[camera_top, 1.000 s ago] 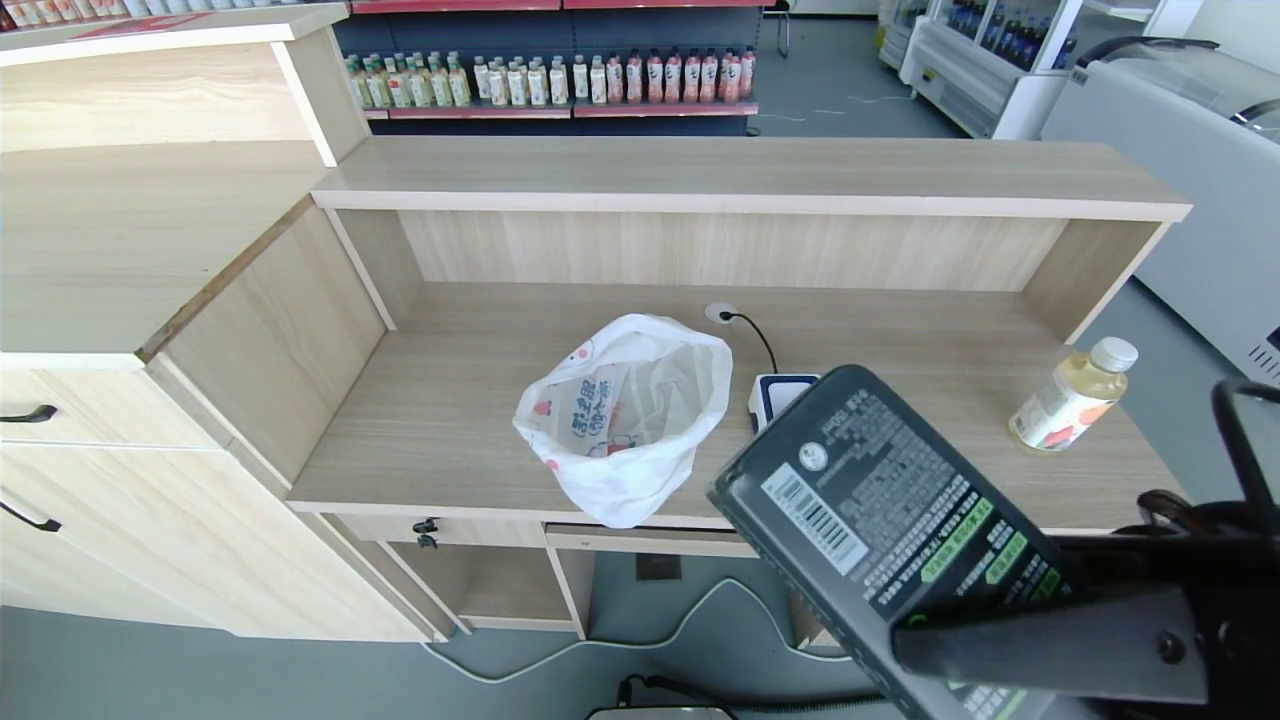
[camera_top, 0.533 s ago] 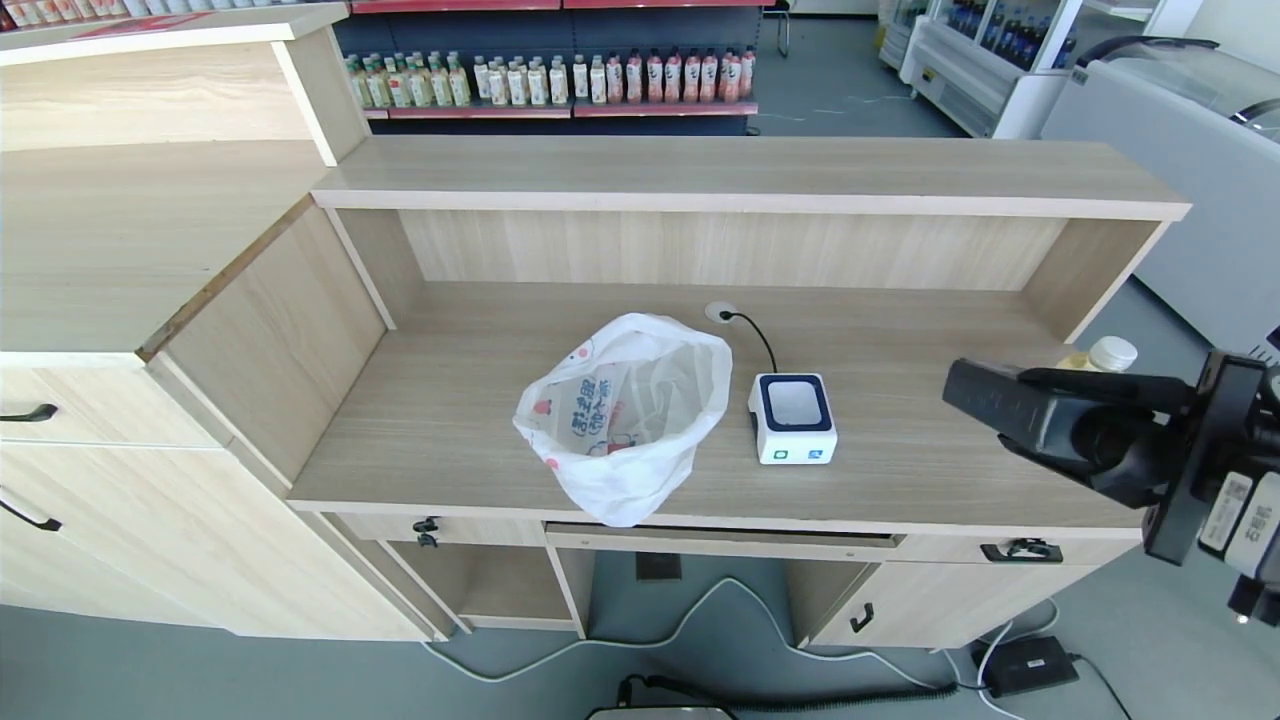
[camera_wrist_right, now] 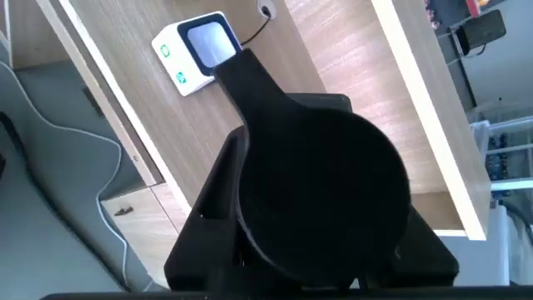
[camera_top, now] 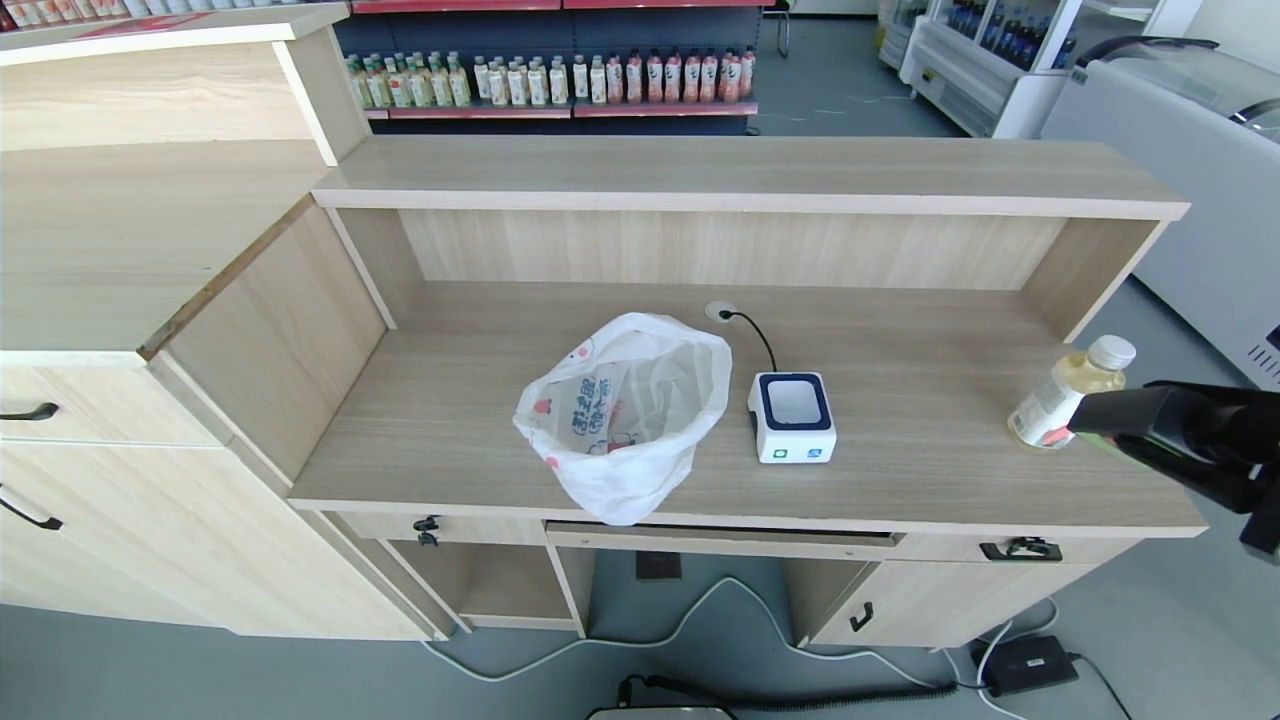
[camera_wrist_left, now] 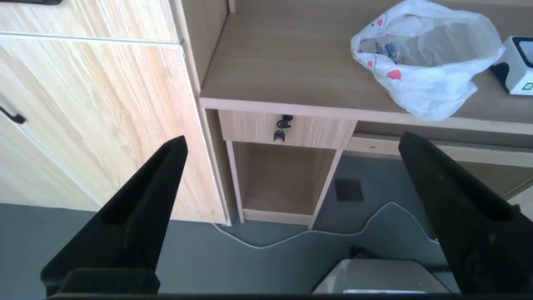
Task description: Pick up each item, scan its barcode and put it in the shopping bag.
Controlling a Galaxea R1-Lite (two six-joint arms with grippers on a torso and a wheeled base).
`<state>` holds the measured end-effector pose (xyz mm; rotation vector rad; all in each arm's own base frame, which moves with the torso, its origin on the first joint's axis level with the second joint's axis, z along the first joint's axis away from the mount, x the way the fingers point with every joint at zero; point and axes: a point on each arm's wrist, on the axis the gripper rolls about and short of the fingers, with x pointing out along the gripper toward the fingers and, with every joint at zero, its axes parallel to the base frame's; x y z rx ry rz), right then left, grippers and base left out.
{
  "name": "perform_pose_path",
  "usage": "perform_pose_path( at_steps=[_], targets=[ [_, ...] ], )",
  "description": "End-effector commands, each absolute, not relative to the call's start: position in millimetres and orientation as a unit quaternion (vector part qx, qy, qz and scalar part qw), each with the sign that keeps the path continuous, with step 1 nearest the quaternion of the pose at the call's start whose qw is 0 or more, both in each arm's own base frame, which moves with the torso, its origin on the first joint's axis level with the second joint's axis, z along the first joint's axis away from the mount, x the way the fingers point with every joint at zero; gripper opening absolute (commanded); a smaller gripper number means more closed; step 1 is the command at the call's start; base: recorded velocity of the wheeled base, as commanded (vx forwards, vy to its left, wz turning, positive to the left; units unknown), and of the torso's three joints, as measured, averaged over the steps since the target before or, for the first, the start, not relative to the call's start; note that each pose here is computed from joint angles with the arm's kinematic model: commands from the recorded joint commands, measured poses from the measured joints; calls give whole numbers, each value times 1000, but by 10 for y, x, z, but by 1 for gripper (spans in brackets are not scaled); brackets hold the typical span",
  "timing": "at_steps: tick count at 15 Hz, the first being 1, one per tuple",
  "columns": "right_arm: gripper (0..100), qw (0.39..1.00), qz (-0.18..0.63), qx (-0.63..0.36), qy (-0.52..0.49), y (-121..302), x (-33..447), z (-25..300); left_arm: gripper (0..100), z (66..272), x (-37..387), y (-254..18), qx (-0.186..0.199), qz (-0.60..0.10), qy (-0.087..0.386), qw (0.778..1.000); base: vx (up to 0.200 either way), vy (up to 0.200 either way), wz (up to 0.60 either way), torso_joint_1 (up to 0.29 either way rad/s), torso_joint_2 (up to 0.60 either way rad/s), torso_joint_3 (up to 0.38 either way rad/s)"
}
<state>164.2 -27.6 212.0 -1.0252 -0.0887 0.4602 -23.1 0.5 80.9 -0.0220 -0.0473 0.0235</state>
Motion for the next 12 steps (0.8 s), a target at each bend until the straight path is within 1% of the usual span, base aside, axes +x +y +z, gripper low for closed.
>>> perform_pose_path(
  at_steps=[1, 2, 3, 6, 7, 8, 9, 10, 11, 12],
  targets=[
    [0, 851, 214, -479, -29, -328, 1706, 2100, 100, 809, -232, 5, -12, 12, -24, 1000, 0, 0, 0, 0, 0, 0],
    [0, 853, 212, -476, -23, -352, 1752, 2095, 100, 809, -232, 5, -11, 12, -24, 1000, 0, 0, 0, 0, 0, 0],
    [0, 865, 215, -453, -16, -367, 1807, 2091, 100, 809, -232, 5, -11, 12, -24, 1000, 0, 0, 0, 0, 0, 0],
    [0, 894, 199, -401, -10, -412, 1982, 2086, 100, 809, -232, 5, -11, 12, -24, 1000, 0, 0, 600, 1, 2, -2],
    [0, 894, 199, -401, -10, -412, 1982, 2086, 100, 809, -232, 5, -11, 12, -24, 1000, 0, 0, 600, 2, 2, -2],
    [0, 927, 211, -310, -11, -354, 2251, 2125, 100, 809, -232, 5, -12, 12, -24, 1000, 0, 0, 0, 0, 0, 0],
    [0, 934, 220, -280, -11, -315, 2330, 2152, 100, 809, -232, 5, -11, 12, -24, 1000, 0, 0, 0, 0, 0, 0],
    [0, 948, 243, -204, 3, -244, 2593, 2169, 100, 809, -232, 5, -12, 12, -24, 1000, 0, 0, 0, 0, 0, 0],
    [0, 954, 246, -171, 13, -237, 2714, 2157, 100, 809, -232, 5, -12, 12, -24, 1000, 0, 0, 0, 0, 0, 0],
    [0, 963, 249, -99, 33, -242, 2950, 2139, 100, 809, -232, 5, -11, 12, -24, 1000, 0, 0, 0, 0, 0, 0]
  ],
)
